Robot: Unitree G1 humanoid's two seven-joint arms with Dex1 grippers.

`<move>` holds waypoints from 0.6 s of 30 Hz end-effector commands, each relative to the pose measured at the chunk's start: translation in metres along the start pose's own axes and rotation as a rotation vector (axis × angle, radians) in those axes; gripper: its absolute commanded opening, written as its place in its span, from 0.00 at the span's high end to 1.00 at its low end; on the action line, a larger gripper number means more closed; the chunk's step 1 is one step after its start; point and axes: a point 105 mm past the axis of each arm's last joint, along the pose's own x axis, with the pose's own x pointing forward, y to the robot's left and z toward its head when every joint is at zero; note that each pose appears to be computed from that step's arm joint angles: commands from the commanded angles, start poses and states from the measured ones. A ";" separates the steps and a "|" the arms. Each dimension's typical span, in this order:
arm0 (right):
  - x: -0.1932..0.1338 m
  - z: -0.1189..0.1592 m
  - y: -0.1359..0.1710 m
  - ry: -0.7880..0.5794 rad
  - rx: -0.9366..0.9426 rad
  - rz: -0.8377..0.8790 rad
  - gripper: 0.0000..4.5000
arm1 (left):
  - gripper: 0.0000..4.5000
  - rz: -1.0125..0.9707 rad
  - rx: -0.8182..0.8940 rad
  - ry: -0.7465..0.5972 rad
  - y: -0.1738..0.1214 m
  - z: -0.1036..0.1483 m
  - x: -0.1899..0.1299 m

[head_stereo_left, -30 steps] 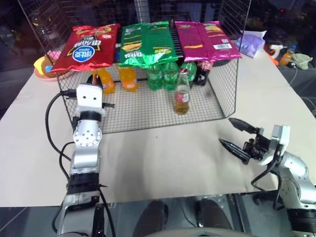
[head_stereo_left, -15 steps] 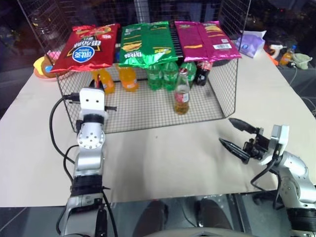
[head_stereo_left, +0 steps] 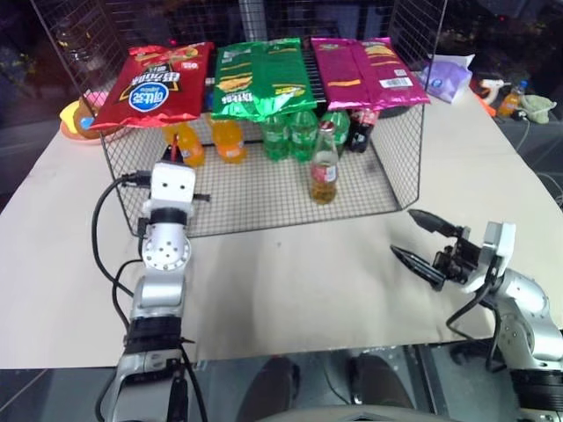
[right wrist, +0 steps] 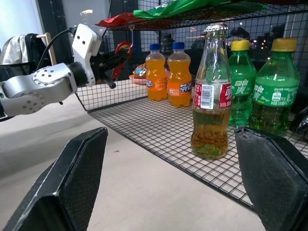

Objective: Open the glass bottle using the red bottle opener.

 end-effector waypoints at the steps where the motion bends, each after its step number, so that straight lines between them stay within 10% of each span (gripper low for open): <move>1: 0.001 0.006 0.000 -0.016 -0.029 0.010 0.05 | 0.99 0.052 0.088 -0.103 0.009 0.020 0.000; 18: 0.001 0.002 0.001 -0.009 -0.024 0.004 0.05 | 0.99 0.117 0.105 -0.216 0.021 0.048 -0.005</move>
